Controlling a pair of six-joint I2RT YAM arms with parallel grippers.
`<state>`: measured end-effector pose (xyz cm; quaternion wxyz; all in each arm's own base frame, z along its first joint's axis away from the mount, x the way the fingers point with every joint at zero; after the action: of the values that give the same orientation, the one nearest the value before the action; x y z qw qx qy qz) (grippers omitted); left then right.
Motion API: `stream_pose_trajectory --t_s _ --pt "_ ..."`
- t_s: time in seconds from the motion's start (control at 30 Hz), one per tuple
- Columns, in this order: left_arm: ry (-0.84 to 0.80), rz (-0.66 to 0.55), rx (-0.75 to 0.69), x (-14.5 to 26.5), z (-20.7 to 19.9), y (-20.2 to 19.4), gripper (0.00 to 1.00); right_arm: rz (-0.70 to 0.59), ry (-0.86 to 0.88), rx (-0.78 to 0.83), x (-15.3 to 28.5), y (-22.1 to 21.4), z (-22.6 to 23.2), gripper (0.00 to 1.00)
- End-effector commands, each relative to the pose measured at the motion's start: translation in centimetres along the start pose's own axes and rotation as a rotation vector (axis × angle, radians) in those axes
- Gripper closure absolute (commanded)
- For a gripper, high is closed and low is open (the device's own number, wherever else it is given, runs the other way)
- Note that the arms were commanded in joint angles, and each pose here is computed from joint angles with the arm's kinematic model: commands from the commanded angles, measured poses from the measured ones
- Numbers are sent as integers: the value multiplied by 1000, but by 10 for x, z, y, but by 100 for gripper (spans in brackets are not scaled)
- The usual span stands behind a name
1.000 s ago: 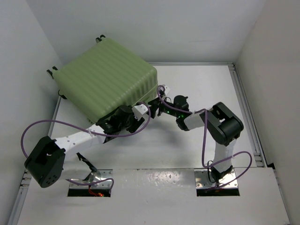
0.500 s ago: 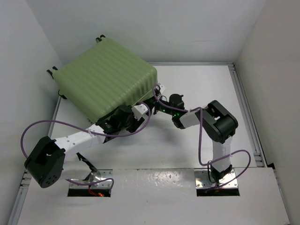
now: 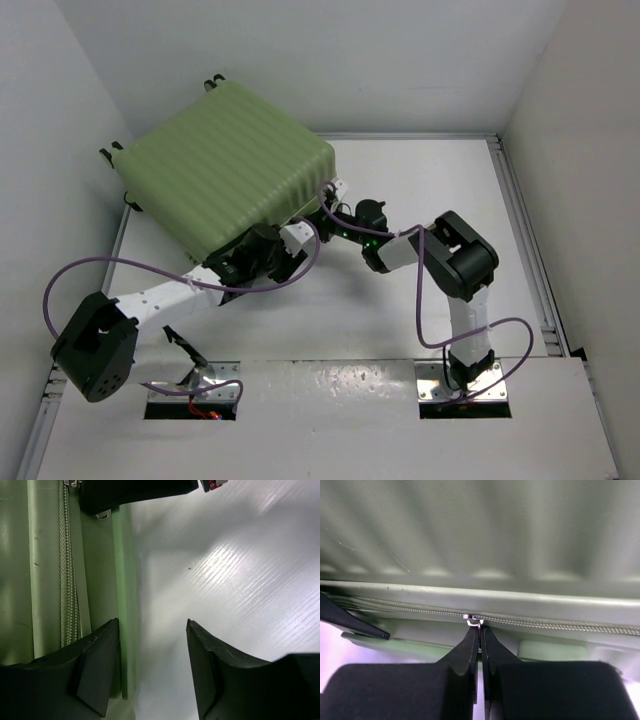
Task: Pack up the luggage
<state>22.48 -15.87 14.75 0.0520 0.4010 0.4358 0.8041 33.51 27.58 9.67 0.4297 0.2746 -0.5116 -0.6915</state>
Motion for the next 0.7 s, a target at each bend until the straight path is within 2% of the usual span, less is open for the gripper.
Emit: stream_pose_trajectory --t_s 0.0,0.17,0.4,0.53,0.57,0.63,0.67 --pt "-21 144 19 3 -5 -32 40 -149 36 103 -22 33 6 100" --pt "65 167 -12 -3 -5 -32 32 -153 33 94 -21 32 6 100" --pt "126 244 -87 -19 -5 -38 32 -161 53 92 -18 34 12 100" --pt "124 273 -113 -24 -6 -43 48 -157 53 90 -15 33 13 100" --pt "122 278 -114 -27 -6 -43 57 -159 55 88 -15 35 15 100" --pt "113 300 -128 -27 -7 -46 67 -153 47 87 -14 33 13 100" --pt "98 306 -129 -27 -8 -48 76 -152 46 89 -14 33 14 100"
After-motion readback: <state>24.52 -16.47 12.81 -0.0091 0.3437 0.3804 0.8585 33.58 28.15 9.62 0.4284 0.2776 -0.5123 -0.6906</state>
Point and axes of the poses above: each gripper's point midway between its finger pads, its own x axis back along the fingers, its own z axis along the line the jaws close on, y = z × x, the point moved 9 cm from there along x, back along the fingers, and after that the axes turned 7 degrees about -x, right-handed, at the moved point
